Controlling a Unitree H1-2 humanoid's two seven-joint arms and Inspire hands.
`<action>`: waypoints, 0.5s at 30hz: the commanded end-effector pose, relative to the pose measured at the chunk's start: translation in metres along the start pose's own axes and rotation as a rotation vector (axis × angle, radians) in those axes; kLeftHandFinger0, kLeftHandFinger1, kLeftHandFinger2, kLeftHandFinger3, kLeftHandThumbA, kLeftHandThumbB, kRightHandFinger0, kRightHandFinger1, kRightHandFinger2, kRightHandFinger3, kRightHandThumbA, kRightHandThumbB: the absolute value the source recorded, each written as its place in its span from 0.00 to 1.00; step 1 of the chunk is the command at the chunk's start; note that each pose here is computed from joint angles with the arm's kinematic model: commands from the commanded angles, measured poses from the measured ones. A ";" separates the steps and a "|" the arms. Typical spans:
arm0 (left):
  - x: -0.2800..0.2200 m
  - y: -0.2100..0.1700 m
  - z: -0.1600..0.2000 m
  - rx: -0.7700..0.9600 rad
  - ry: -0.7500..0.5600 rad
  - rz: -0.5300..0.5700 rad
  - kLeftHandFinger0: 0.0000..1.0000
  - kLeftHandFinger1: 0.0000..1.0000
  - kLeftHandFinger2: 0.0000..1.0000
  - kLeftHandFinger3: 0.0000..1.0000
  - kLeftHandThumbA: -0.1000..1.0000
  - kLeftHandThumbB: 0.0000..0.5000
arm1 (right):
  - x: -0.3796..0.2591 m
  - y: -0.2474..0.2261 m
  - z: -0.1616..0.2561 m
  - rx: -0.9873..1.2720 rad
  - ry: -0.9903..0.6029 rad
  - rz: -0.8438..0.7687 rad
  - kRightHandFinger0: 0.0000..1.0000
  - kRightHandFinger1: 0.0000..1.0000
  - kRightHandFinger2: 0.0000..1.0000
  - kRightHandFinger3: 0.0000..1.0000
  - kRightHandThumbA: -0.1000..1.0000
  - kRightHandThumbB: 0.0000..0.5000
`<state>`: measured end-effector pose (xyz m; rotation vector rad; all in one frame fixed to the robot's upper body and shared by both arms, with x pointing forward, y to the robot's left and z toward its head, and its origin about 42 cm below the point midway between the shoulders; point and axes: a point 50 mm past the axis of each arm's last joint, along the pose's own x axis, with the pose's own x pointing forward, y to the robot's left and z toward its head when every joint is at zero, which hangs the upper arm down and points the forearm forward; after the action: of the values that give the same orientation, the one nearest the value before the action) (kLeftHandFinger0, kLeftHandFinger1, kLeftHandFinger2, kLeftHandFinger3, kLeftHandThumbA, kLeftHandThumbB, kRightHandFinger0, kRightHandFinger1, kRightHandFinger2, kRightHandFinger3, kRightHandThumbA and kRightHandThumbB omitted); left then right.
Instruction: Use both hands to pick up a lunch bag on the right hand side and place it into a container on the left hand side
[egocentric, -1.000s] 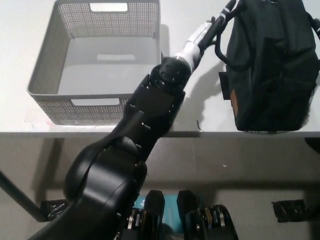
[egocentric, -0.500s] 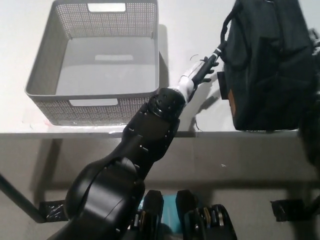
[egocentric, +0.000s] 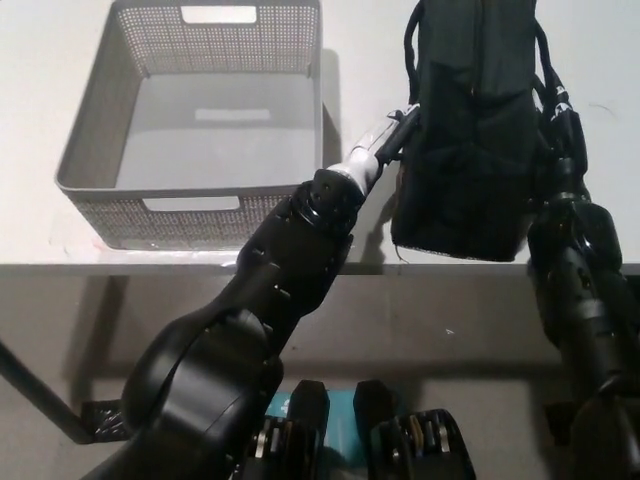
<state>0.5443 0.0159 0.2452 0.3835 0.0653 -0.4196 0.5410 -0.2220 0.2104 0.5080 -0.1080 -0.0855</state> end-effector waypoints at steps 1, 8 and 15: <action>0.008 -0.031 0.078 0.063 -0.148 -0.077 1.00 1.00 1.00 1.00 1.00 0.62 | 0.010 0.080 0.020 0.081 -0.036 0.219 1.00 1.00 1.00 1.00 1.00 0.36; 0.008 -0.029 0.101 0.053 -0.200 -0.093 1.00 1.00 1.00 1.00 1.00 0.72 | 0.013 0.084 0.044 0.055 -0.073 0.192 1.00 1.00 1.00 1.00 1.00 0.36; 0.005 -0.019 0.168 0.055 -0.356 -0.097 1.00 1.00 1.00 1.00 1.00 0.64 | 0.017 0.105 0.111 -0.041 -0.263 0.198 1.00 1.00 1.00 1.00 1.00 0.31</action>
<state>0.5547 0.0033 0.2937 0.3850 -0.0160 -0.4187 0.5421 -0.2305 0.2597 0.5156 -0.2124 -0.1049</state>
